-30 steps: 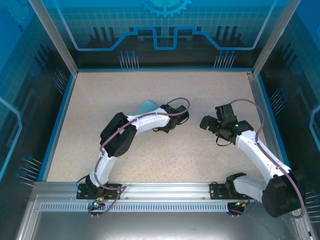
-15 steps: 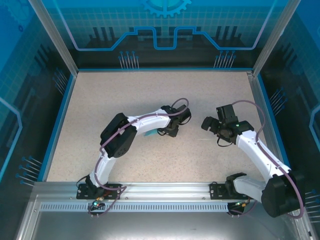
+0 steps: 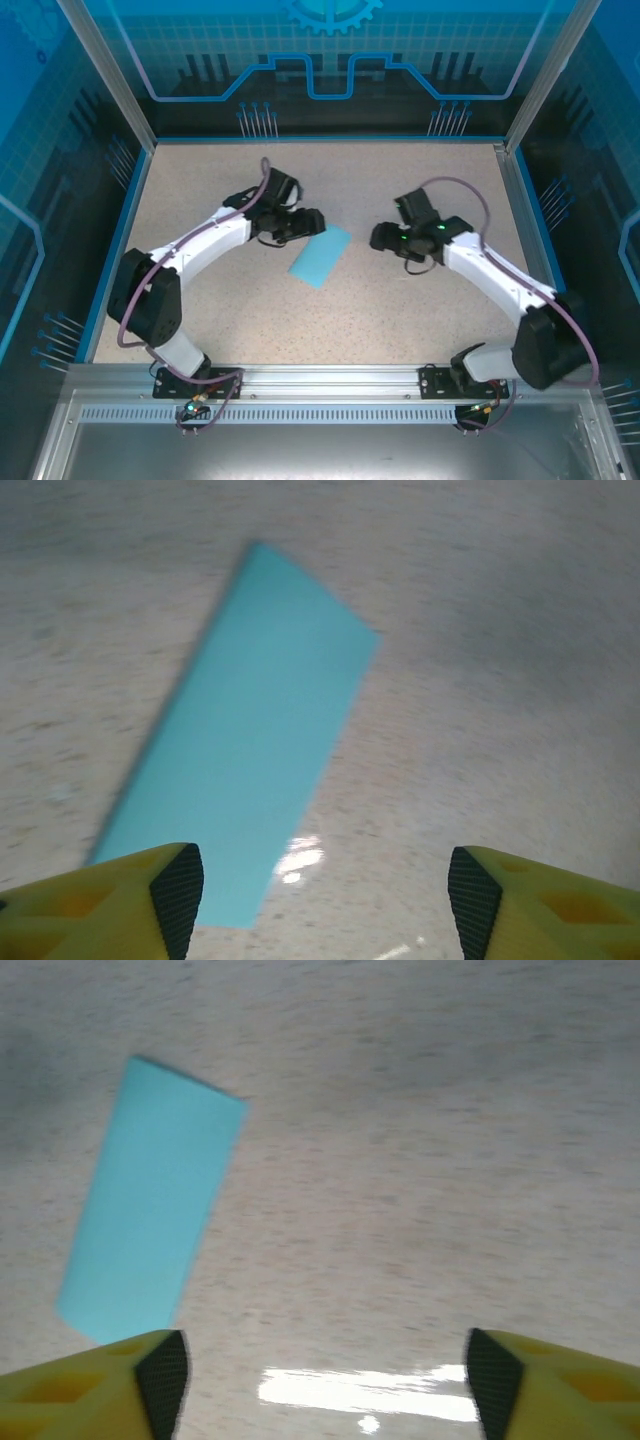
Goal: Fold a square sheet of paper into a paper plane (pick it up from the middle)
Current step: Turn over the paper at the center of the table, then move the paper to the center of the table.
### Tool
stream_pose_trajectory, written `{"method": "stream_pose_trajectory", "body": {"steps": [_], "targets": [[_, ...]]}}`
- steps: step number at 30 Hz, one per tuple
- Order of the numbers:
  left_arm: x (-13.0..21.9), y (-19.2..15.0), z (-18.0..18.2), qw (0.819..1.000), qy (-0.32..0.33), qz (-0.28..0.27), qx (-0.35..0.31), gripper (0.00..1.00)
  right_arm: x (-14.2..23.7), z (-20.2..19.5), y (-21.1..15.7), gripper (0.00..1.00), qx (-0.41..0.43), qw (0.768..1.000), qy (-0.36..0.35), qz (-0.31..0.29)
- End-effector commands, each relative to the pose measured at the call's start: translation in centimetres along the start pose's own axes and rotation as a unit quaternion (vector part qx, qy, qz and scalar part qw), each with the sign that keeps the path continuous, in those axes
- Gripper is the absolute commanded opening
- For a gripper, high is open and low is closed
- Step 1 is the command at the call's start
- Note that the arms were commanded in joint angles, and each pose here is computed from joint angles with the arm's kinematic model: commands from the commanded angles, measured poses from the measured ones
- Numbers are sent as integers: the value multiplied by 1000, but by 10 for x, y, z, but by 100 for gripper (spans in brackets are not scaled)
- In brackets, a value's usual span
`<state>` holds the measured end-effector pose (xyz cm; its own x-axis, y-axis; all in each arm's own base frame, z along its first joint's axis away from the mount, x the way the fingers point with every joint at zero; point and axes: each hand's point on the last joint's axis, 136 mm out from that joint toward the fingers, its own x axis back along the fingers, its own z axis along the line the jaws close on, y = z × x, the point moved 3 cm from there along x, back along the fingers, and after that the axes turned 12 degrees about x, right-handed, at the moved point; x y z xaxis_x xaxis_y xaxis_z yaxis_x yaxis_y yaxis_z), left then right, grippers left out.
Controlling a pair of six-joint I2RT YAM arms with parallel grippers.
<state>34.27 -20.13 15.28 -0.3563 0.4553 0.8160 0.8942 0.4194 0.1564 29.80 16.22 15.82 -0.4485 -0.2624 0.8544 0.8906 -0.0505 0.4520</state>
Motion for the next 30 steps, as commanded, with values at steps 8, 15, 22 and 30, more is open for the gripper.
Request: {"method": "stream_pose_trajectory", "body": {"steps": [8,15,22,30], "targets": [[32,14,110,983,83,-78,141,92,-79,151,2,48,61,992,100,52],[45,11,137,976,96,-100,169,99,-129,188,-11,41,72,985,115,103],[45,10,135,978,84,-94,165,98,-154,178,-38,42,104,977,96,159],[38,11,126,984,58,-75,152,98,-153,158,-76,43,215,942,111,232]]}}
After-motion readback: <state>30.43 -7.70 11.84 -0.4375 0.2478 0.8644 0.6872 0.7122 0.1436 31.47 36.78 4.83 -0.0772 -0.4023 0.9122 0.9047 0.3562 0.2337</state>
